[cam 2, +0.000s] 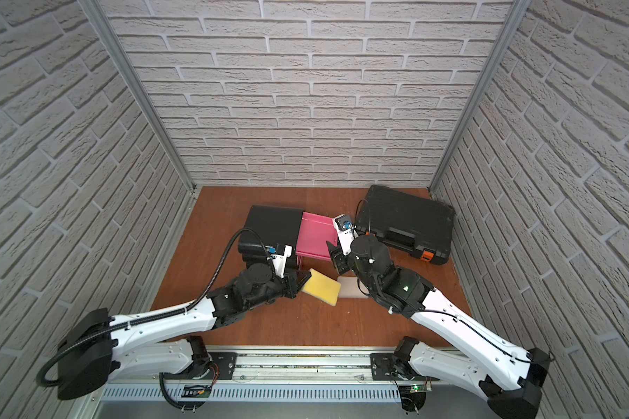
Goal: Take the sponge out of the drawer
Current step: Place the sponge at the center of the board.
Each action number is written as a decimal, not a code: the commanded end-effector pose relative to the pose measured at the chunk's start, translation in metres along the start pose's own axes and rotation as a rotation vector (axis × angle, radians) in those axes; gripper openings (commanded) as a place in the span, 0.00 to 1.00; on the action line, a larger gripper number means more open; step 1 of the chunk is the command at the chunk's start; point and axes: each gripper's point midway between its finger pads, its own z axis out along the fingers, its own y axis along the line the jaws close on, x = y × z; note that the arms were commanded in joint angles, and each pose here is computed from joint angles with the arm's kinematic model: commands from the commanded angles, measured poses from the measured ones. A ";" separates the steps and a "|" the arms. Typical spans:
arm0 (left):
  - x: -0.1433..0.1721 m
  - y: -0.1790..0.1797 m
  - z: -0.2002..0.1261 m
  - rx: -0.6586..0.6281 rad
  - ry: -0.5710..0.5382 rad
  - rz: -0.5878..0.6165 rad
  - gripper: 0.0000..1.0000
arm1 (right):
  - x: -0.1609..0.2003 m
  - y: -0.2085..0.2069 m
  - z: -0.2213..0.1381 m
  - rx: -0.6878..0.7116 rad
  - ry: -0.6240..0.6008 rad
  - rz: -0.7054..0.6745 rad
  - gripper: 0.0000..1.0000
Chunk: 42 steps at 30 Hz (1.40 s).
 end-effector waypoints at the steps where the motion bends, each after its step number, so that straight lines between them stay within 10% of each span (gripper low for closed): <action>1: -0.017 0.003 0.002 -0.011 -0.192 -0.063 0.00 | 0.008 -0.011 0.011 0.091 0.024 0.047 0.61; 16: 0.088 0.015 0.029 -0.003 -0.376 -0.249 0.00 | 0.021 -0.029 -0.006 0.138 0.007 0.064 0.63; 42: 0.148 0.032 0.086 -0.123 -0.160 -0.373 0.00 | 0.026 -0.044 -0.021 0.167 -0.015 0.086 0.65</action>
